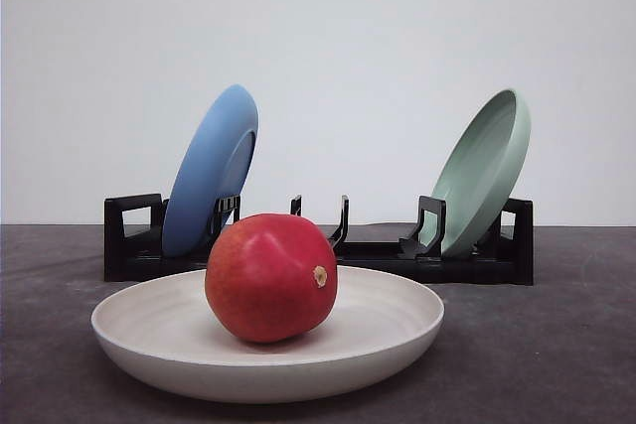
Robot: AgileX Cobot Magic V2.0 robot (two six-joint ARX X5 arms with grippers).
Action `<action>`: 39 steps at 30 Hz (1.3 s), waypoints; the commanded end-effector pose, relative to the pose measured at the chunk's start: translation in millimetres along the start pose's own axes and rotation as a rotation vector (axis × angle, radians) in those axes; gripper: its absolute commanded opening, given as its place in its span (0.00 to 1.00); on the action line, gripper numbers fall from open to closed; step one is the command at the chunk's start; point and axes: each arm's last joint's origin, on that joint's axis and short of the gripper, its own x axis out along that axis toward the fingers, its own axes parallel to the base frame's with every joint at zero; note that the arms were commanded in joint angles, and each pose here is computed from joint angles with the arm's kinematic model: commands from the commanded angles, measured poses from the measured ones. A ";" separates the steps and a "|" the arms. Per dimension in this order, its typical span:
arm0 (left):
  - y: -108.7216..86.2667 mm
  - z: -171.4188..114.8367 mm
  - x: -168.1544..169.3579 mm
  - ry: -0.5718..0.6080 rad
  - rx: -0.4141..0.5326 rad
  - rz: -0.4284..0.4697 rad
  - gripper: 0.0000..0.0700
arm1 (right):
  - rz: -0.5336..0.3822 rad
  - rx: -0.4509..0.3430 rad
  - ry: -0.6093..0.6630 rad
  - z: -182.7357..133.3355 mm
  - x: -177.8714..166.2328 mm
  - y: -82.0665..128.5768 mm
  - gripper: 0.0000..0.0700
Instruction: Place pomegranate in white plate
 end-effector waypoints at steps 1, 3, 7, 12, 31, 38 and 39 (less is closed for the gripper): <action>0.2 -3.9 1.2 0.012 -0.001 0.003 0.02 | 0.000 0.014 -0.008 -0.1 0.3 0.1 0.04; 0.2 -3.9 1.2 0.012 -0.001 0.003 0.02 | 0.000 0.014 -0.008 -0.1 0.3 0.1 0.04; 0.2 -3.9 1.2 0.012 -0.001 0.003 0.02 | 0.000 0.014 -0.008 -0.1 0.3 0.1 0.04; 0.2 -3.9 1.2 0.012 -0.001 0.003 0.02 | 0.000 0.014 -0.008 -0.1 0.3 0.1 0.04; 0.2 -3.9 1.2 0.012 -0.001 0.003 0.03 | 0.000 0.014 -0.008 -0.1 0.3 0.1 0.04; 0.2 -3.9 1.2 0.012 -0.001 0.003 0.02 | 0.000 0.014 -0.008 -0.1 0.3 0.1 0.04; 0.2 -3.9 1.2 0.012 -0.001 0.003 0.02 | 0.000 0.014 -0.008 -0.1 0.3 0.1 0.04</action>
